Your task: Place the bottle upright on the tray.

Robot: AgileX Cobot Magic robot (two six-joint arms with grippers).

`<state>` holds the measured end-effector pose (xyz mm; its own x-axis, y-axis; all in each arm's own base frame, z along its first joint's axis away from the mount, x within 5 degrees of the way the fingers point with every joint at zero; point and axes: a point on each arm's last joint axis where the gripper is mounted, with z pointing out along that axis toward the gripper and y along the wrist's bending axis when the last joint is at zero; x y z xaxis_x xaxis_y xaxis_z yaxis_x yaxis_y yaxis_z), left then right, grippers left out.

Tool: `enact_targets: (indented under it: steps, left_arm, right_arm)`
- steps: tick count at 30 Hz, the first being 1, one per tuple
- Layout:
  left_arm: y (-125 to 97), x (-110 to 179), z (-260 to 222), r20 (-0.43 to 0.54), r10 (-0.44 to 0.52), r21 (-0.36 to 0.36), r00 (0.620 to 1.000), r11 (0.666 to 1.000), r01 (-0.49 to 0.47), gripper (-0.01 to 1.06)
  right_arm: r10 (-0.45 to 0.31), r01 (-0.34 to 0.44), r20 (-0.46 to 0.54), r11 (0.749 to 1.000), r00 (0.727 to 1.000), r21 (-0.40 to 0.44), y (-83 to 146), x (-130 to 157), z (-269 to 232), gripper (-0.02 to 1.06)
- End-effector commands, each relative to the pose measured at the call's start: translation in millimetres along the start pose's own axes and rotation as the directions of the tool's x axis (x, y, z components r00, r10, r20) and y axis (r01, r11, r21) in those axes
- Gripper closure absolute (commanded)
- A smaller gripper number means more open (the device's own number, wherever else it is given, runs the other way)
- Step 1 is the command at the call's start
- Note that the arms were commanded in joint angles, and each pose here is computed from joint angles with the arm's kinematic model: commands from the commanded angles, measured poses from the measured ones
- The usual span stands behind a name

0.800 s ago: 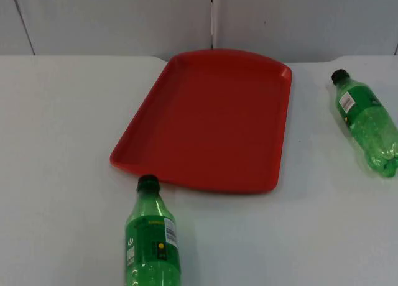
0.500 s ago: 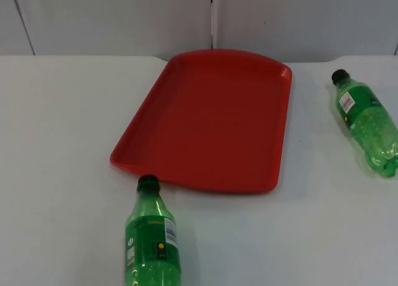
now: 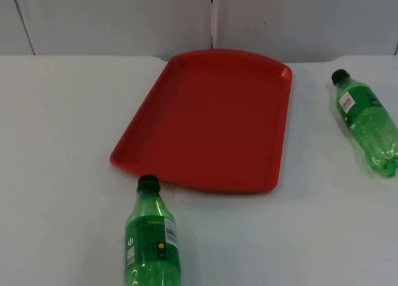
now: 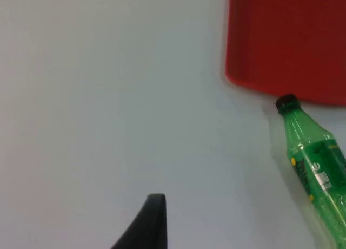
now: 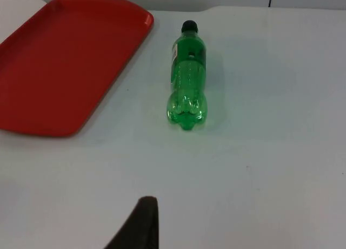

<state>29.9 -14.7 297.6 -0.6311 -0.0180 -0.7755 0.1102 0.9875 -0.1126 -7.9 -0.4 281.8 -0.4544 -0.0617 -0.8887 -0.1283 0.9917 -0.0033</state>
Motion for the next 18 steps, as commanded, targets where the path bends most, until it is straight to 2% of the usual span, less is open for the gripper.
enact_targets:
  steps: [1,4,10,18]
  left_arm:
    - [-1,-4,3,-0.021,-0.02,0.016,1.0,1.0,0.02,0.0]
    - [-3,-9,12,-0.072,-0.046,0.049,0.996,0.998,0.049,0.0]
    - [-2,-18,32,-0.175,-0.068,0.065,0.982,0.995,0.08,0.0]
    - [-3,-31,54,-0.225,-0.085,0.106,0.971,0.988,0.112,0.0]
  right_arm:
    - [0.001,-0.001,0.0,1.0,1.0,0.003,0,1,1,-0.01]
    - [0.001,-0.001,0.0,1.0,1.0,0.003,0,1,1,-0.01]
    - [0.001,-0.001,0.0,1.0,1.0,0.003,0,1,1,-0.01]
    - [0.001,-0.001,0.0,1.0,1.0,0.003,0,1,1,-0.01]
